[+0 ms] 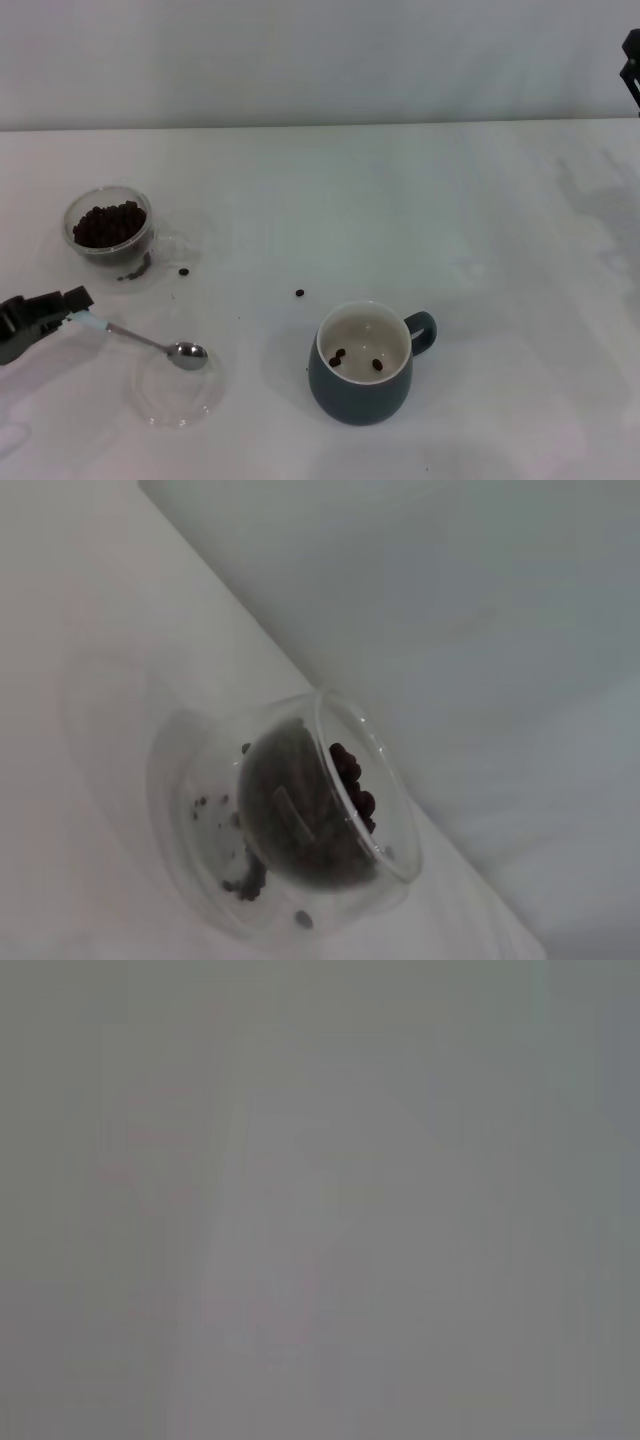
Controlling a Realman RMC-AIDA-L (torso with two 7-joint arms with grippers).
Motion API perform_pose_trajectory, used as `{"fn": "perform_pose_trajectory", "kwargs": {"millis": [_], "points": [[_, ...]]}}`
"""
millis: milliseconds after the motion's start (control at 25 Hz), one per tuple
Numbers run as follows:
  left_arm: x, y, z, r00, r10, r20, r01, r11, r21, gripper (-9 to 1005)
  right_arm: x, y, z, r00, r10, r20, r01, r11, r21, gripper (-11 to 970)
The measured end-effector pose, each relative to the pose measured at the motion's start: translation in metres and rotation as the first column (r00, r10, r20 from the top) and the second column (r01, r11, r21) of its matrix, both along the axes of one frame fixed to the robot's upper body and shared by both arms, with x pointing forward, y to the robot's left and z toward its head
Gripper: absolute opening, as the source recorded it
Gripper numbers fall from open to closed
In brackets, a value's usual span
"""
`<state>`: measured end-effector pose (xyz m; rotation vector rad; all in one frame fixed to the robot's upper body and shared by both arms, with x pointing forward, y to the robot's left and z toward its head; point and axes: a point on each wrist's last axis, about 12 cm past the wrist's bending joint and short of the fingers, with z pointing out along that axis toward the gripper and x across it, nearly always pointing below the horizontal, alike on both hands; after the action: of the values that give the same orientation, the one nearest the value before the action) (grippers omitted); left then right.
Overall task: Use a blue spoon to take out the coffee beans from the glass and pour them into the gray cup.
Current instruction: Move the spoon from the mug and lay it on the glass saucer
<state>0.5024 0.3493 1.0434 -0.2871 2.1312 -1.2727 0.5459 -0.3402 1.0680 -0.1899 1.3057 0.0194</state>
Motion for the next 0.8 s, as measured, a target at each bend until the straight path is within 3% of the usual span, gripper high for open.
{"fn": "perform_pose_trajectory", "kwargs": {"millis": [800], "points": [[0.0010,-0.0036,-0.0092,0.997,-0.009,-0.076,0.012,0.999,0.045,133,0.0034,0.0054,0.0029,1.000,0.016,0.013,-0.016,1.000,0.010,695]]}}
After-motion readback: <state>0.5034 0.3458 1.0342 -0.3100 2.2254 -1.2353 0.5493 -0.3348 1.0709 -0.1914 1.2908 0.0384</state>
